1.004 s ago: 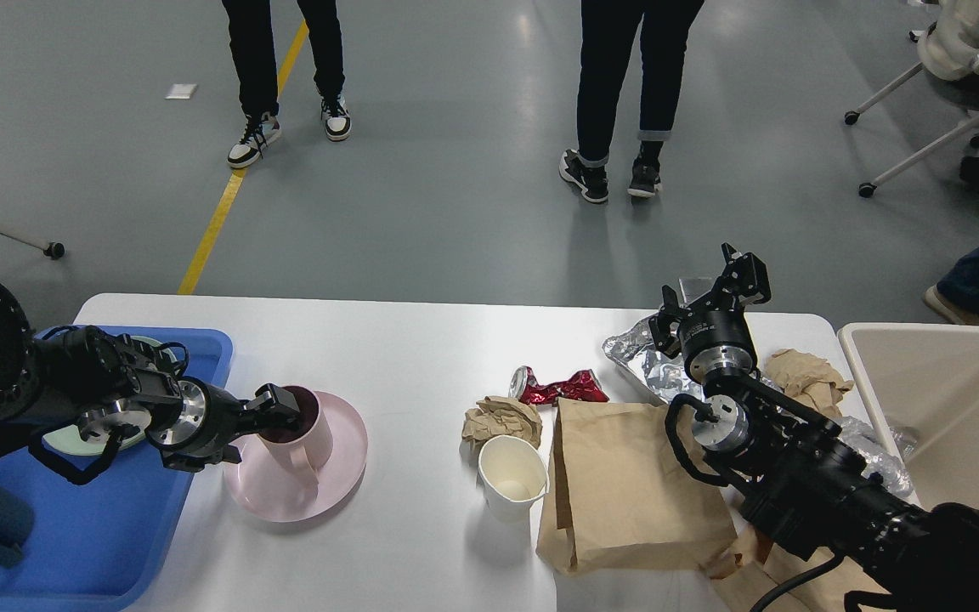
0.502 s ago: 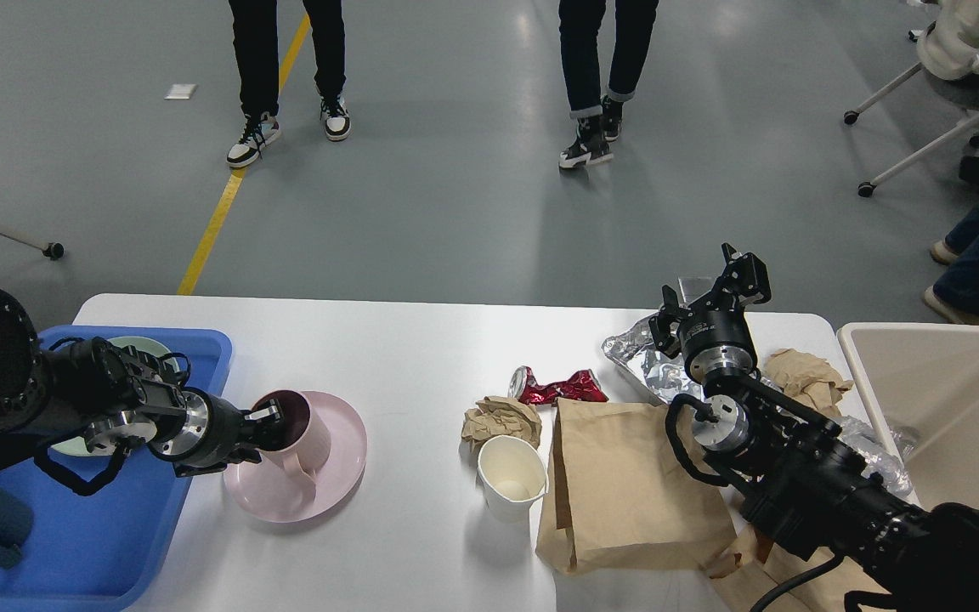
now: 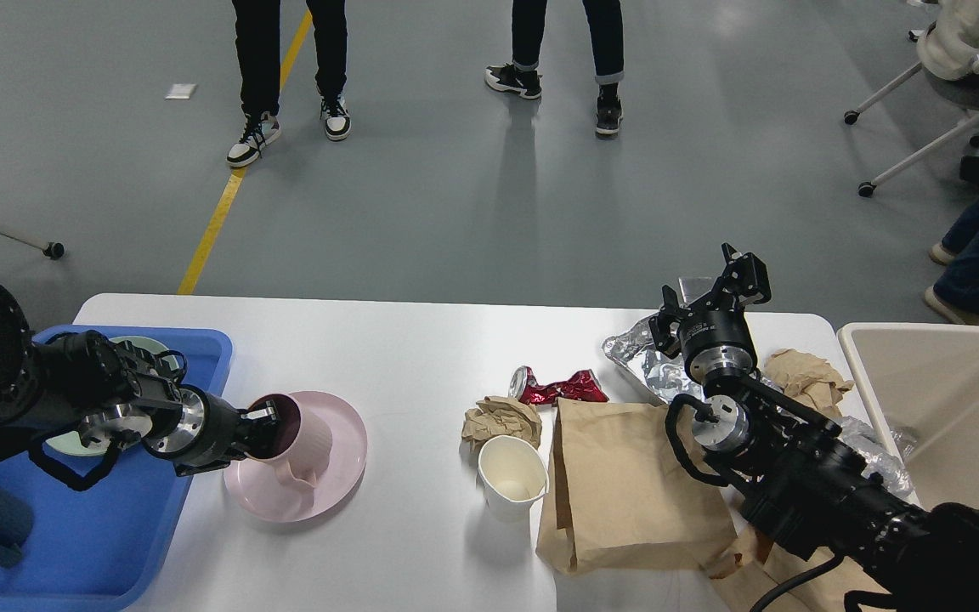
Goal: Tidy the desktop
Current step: 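Carry the pink mug onto the blue tray and open the left gripper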
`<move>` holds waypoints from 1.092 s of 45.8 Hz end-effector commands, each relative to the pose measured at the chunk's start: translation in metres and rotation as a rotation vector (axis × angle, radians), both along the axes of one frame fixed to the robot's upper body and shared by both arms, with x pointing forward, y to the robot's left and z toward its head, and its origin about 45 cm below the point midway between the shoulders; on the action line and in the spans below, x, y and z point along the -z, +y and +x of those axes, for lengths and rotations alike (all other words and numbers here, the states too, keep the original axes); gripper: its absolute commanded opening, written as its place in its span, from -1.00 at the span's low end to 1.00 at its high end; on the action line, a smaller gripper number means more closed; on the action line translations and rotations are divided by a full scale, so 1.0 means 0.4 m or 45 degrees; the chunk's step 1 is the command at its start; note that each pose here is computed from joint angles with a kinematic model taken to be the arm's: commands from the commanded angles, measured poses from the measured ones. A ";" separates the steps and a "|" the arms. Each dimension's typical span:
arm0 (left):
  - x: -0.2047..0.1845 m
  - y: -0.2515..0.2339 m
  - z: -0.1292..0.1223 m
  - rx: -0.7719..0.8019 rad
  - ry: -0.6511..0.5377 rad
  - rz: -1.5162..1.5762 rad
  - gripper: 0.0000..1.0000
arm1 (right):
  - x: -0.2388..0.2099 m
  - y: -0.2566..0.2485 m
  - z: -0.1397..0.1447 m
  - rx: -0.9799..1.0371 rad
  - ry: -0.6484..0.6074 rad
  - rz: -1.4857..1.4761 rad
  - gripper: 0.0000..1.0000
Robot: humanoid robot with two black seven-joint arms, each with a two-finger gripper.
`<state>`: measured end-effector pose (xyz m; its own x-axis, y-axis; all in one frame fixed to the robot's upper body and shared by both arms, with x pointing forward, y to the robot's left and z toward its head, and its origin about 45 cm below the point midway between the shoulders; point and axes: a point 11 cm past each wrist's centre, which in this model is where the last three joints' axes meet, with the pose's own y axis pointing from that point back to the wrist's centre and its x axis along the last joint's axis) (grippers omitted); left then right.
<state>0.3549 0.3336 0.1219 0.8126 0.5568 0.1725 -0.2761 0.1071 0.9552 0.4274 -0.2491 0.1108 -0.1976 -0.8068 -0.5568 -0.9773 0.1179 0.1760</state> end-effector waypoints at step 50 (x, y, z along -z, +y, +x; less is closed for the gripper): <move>-0.511 0.004 -0.135 0.342 0.168 0.171 -1.00 | 0.000 0.000 0.000 0.001 -0.001 -0.001 1.00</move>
<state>0.3008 0.3043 0.3573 0.9572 0.2554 0.1361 -0.1503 0.0367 0.9880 0.4274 -0.2492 0.1108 -0.1977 -0.8071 -0.5564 -0.9773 0.1185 0.1755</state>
